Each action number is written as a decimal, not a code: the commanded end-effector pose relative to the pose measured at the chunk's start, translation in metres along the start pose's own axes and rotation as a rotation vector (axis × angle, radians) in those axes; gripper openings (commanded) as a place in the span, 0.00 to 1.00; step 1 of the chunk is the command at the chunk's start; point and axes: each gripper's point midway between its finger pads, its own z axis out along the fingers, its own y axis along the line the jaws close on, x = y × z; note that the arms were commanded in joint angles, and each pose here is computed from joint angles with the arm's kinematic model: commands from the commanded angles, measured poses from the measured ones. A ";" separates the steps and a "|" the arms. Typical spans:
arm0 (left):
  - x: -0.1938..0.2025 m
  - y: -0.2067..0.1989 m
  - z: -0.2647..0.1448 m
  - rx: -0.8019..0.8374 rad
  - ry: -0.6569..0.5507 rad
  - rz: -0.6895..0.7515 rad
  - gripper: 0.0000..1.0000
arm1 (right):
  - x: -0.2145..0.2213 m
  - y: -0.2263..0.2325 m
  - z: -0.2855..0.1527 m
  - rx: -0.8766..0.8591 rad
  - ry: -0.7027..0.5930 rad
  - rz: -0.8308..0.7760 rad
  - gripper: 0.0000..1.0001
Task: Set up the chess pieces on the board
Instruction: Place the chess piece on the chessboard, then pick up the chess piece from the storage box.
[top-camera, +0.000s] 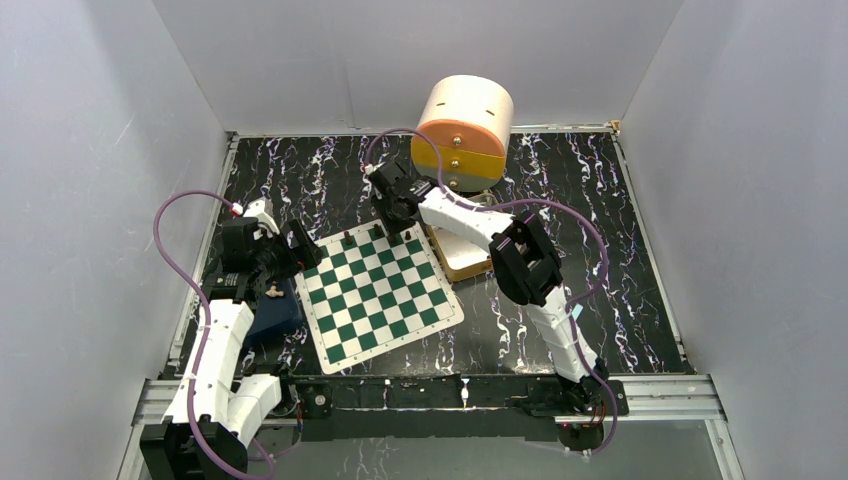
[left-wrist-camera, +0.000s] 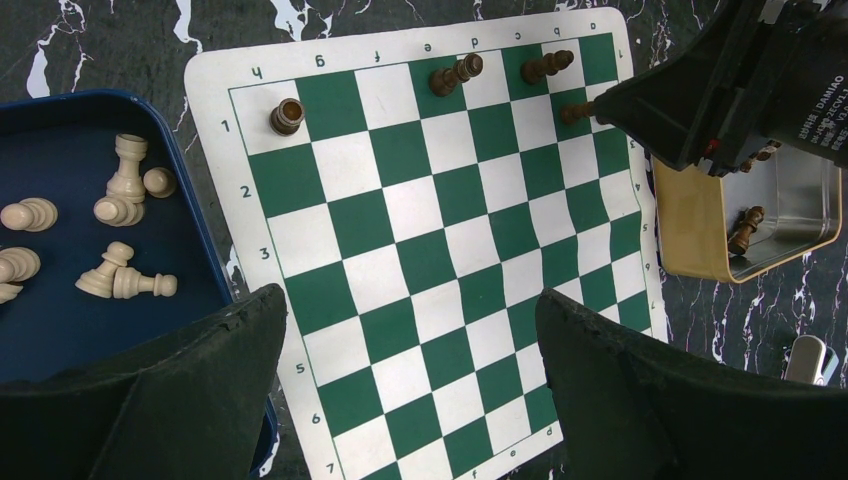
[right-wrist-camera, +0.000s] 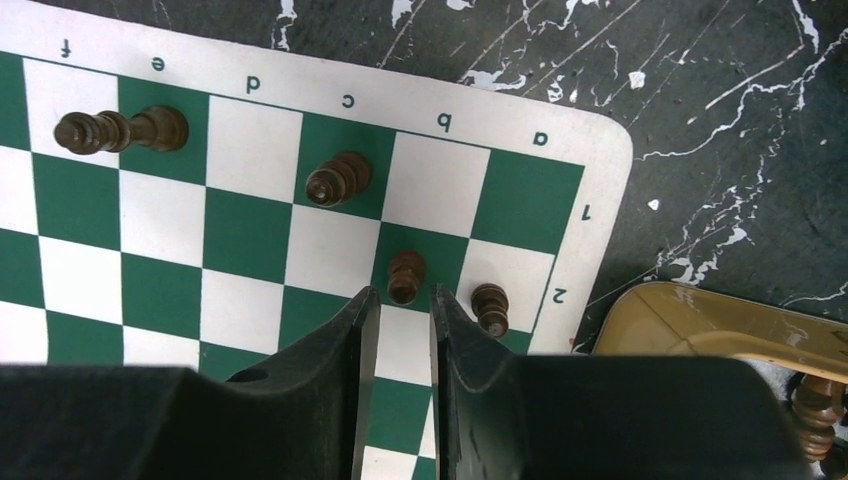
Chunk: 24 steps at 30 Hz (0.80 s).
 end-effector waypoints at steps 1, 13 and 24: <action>-0.010 -0.003 -0.007 0.002 -0.040 0.014 0.91 | -0.040 -0.012 -0.042 0.019 -0.101 -0.009 0.34; -0.009 -0.004 -0.006 0.006 -0.032 0.012 0.92 | -0.046 -0.090 -0.099 0.117 -0.161 0.025 0.35; -0.008 -0.004 -0.006 0.011 -0.031 0.011 0.92 | 0.008 -0.166 -0.083 0.178 -0.091 0.128 0.38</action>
